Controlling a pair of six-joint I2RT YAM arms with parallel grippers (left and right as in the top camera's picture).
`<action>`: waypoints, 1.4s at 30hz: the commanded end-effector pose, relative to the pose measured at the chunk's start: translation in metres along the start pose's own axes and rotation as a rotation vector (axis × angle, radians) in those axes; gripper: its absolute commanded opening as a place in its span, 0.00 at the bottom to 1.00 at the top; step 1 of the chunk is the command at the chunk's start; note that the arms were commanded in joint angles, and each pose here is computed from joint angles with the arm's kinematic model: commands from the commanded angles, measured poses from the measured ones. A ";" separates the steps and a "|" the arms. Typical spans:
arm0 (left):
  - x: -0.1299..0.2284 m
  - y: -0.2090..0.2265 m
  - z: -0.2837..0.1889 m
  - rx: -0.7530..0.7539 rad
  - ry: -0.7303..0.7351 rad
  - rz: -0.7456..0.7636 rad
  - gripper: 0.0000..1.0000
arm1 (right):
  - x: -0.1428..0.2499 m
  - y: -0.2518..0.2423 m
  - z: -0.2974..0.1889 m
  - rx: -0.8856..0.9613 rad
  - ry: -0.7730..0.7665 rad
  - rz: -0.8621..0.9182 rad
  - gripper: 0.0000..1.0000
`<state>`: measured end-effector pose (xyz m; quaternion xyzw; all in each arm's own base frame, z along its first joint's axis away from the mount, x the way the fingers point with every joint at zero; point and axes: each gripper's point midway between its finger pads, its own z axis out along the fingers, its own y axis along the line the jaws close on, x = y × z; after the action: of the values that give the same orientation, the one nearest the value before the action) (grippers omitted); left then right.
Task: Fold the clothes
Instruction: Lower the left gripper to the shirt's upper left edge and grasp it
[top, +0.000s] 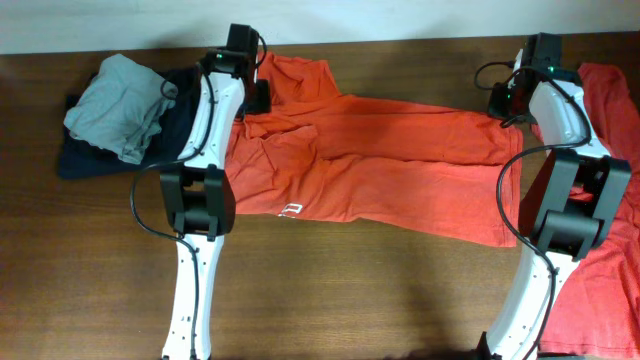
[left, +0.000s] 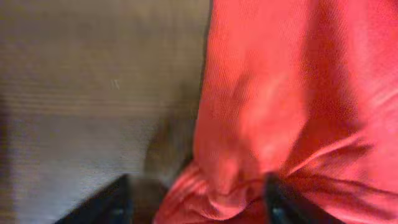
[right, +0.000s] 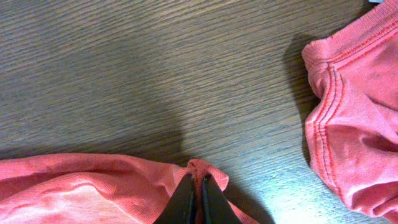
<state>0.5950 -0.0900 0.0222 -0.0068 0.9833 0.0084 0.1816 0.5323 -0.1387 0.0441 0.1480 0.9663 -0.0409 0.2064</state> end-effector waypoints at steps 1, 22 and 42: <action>-0.057 0.000 -0.056 0.021 -0.218 -0.018 0.84 | -0.012 0.001 -0.016 0.008 -0.044 0.005 0.06; -0.074 -0.023 0.021 0.121 -0.314 -0.014 0.68 | -0.012 0.001 -0.016 0.008 -0.042 0.005 0.10; -0.063 -0.023 0.059 0.109 -0.301 -0.015 0.39 | -0.009 0.001 -0.015 0.009 -0.030 0.004 0.10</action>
<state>0.6797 -0.1125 0.0139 -0.0052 0.9376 -0.0454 0.3447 0.5315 -0.1385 0.0437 0.1477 0.9668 -0.0406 0.2046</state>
